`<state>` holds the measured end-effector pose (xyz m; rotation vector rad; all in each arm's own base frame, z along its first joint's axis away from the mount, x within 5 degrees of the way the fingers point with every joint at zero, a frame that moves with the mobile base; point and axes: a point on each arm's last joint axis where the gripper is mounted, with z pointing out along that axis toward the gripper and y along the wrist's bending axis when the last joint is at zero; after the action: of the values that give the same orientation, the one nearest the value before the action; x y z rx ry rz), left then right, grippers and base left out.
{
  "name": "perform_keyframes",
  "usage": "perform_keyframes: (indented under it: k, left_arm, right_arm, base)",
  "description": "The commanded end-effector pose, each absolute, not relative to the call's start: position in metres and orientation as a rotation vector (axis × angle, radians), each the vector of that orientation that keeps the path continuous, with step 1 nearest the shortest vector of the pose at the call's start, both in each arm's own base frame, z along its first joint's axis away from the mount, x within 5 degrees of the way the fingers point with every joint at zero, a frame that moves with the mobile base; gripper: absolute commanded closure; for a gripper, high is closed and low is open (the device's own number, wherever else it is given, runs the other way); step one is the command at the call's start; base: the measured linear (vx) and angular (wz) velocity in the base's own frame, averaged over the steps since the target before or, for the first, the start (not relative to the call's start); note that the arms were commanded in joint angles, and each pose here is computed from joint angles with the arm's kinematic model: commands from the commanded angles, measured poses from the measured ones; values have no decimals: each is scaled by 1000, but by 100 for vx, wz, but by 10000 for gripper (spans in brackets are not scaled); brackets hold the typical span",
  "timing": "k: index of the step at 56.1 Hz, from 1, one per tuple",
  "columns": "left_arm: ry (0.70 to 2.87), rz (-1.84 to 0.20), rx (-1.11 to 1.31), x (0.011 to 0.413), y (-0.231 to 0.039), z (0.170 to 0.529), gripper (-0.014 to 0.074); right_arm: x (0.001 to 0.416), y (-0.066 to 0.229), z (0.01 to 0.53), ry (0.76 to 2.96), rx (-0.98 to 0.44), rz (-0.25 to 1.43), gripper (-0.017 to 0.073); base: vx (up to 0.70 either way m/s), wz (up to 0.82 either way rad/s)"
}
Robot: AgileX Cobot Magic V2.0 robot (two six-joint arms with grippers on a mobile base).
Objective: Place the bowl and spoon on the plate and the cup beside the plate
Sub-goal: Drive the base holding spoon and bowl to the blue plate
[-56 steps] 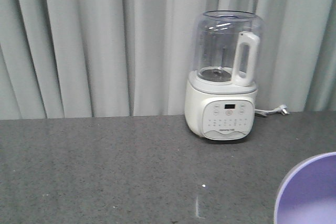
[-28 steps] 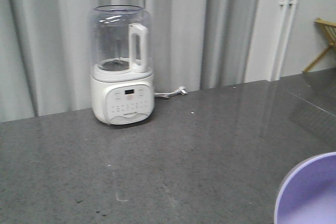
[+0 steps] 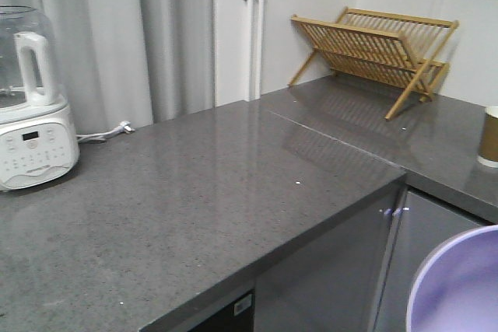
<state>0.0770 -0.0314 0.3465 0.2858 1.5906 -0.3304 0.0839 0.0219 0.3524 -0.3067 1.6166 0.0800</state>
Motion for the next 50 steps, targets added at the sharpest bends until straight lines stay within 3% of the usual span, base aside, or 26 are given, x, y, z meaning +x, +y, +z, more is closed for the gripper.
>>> perform_keyframes:
  k: [1, 27, 50]
  left_arm:
    - [1487, -362, 276, 76, -33, 362, 591]
    - [1487, -362, 276, 76, -33, 362, 591]
    - [1487, -362, 276, 76, -33, 362, 591]
  right_arm:
    - [84, 19, 366, 1546, -252, 61, 568]
    - [84, 19, 366, 1546, -252, 61, 568]
    - [84, 19, 366, 1546, -252, 61, 568]
  base:
    - [-12, -48]
    - [-5, -39]
    - [16, -49]
